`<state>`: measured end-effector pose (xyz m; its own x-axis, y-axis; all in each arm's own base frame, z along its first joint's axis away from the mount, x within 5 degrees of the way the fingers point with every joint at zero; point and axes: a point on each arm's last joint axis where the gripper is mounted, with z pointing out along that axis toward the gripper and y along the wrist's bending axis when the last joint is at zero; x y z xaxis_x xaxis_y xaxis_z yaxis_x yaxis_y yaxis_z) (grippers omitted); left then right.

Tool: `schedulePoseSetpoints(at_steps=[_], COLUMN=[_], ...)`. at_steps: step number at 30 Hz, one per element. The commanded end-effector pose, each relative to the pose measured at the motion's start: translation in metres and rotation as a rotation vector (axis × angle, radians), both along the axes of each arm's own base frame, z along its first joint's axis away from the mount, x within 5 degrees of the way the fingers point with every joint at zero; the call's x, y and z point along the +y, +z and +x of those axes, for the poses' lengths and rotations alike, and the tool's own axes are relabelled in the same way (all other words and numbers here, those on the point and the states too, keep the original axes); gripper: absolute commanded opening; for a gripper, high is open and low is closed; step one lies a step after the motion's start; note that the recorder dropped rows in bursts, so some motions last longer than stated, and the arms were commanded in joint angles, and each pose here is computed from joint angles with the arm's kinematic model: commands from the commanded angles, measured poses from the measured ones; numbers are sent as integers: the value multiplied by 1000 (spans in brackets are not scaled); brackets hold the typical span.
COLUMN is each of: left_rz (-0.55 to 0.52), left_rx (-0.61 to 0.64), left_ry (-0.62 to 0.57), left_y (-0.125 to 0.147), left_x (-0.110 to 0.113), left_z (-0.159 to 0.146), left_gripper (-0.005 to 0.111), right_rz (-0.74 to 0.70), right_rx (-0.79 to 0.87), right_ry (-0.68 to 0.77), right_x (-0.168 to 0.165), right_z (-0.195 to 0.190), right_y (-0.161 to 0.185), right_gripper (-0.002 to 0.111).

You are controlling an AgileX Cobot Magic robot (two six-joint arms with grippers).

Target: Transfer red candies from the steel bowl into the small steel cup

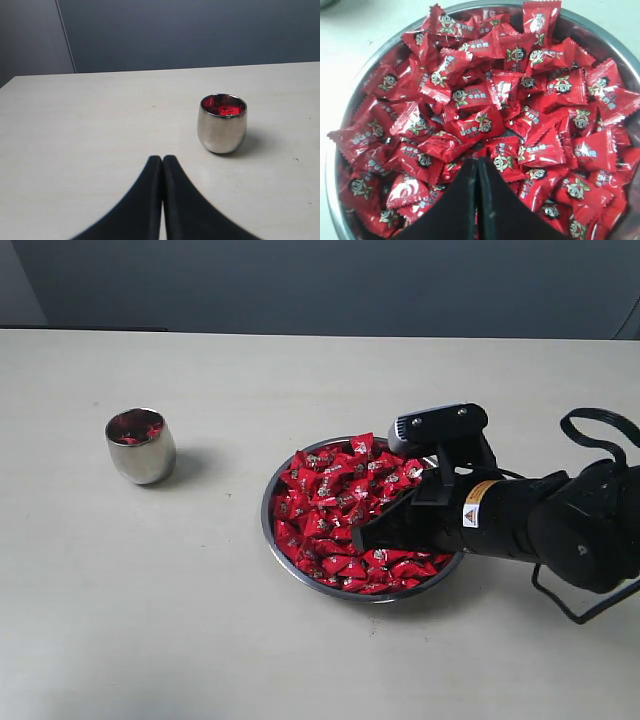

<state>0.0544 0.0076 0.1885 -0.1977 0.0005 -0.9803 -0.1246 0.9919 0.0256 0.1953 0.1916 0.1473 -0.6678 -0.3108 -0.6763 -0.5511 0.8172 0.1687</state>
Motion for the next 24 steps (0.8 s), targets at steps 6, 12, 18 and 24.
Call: schedulePoseSetpoints(at_steps=[6,12,18,24], left_rz=[0,0,0,0], left_rx=[0,0,0,0], left_ry=[1,1,1,1], left_y=[-1,-1,-1,-1], left_x=[0,0,0,0], left_z=[0,0,0,0], left_gripper=[0,0,0,0], right_rz=[-20,14,-5,130], right_rx=[18,-55,-96,-439], right_ry=[-91,-235,-384,-344], right_x=[-21,-59,-107,-123], right_z=[16,38,45,7], right_y=[0,21,26,44], right_gripper=[-1,-1,-1,-1])
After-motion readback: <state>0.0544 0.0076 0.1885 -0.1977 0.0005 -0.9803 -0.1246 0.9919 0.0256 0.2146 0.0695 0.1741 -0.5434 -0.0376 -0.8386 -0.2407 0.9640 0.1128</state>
